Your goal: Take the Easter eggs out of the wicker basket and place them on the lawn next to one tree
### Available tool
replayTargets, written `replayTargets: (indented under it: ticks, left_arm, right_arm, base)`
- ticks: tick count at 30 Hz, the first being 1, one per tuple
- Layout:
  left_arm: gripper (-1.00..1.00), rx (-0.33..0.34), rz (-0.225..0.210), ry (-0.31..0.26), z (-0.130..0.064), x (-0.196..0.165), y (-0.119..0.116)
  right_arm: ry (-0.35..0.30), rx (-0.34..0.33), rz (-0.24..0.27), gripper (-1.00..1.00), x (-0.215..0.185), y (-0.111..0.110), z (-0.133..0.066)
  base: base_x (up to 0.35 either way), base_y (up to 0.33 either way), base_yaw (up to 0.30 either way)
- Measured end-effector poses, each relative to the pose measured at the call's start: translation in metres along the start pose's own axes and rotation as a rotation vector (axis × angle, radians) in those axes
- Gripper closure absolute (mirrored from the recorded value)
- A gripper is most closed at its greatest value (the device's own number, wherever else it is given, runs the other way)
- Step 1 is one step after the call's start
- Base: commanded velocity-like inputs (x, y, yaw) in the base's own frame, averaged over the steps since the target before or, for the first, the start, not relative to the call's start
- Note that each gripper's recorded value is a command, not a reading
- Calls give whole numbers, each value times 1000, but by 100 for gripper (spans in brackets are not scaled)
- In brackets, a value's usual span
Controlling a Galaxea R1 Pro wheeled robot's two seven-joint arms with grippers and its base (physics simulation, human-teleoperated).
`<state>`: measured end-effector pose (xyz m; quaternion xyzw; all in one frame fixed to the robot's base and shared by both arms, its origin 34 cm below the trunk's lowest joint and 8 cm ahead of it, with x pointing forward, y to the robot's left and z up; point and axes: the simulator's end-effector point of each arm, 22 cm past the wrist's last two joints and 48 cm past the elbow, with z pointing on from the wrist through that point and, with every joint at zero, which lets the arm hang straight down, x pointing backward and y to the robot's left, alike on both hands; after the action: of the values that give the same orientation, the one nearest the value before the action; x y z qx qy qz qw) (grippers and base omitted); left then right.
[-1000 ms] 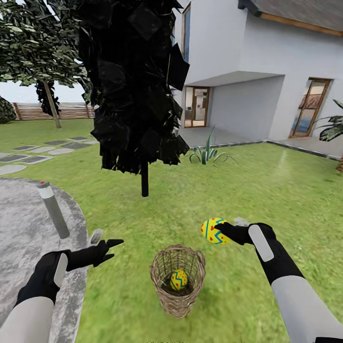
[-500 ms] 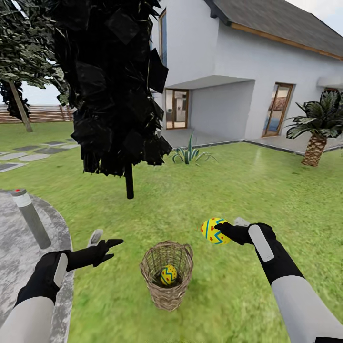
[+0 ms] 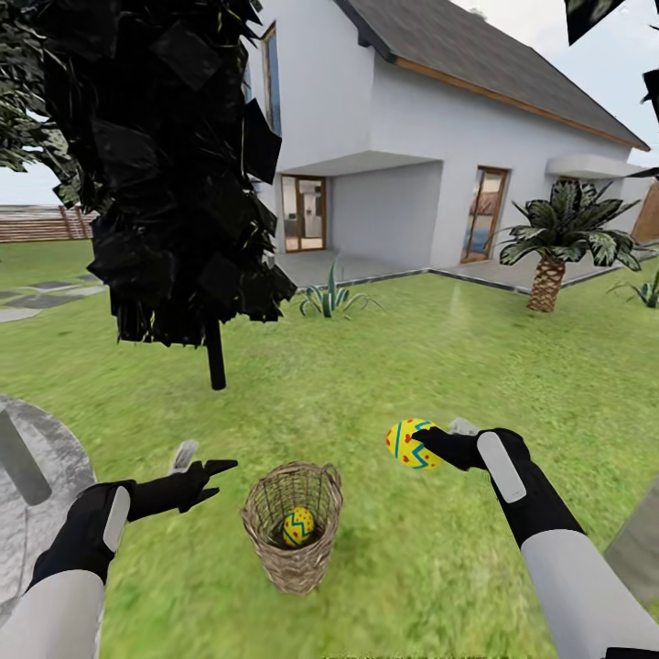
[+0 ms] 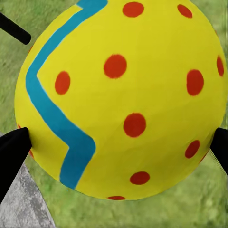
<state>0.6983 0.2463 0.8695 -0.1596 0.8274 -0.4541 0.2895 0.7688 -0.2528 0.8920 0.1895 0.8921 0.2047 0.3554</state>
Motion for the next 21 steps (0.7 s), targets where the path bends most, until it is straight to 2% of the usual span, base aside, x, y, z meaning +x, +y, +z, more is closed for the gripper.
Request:
replayTargets:
  ticks: [6,21]
  left_arm:
    - [-100,3,3,-3,-1,-1,-2]
    - [-100,9,11,-9,-4,-3,-8]
  right_arm:
    - [-5,-2,-1,100,-2,2,-2]
    - [-15,-8,-4,100,-6,5,-8]
  base:
    - [-80,0,-247]
    - [-5,0,-247]
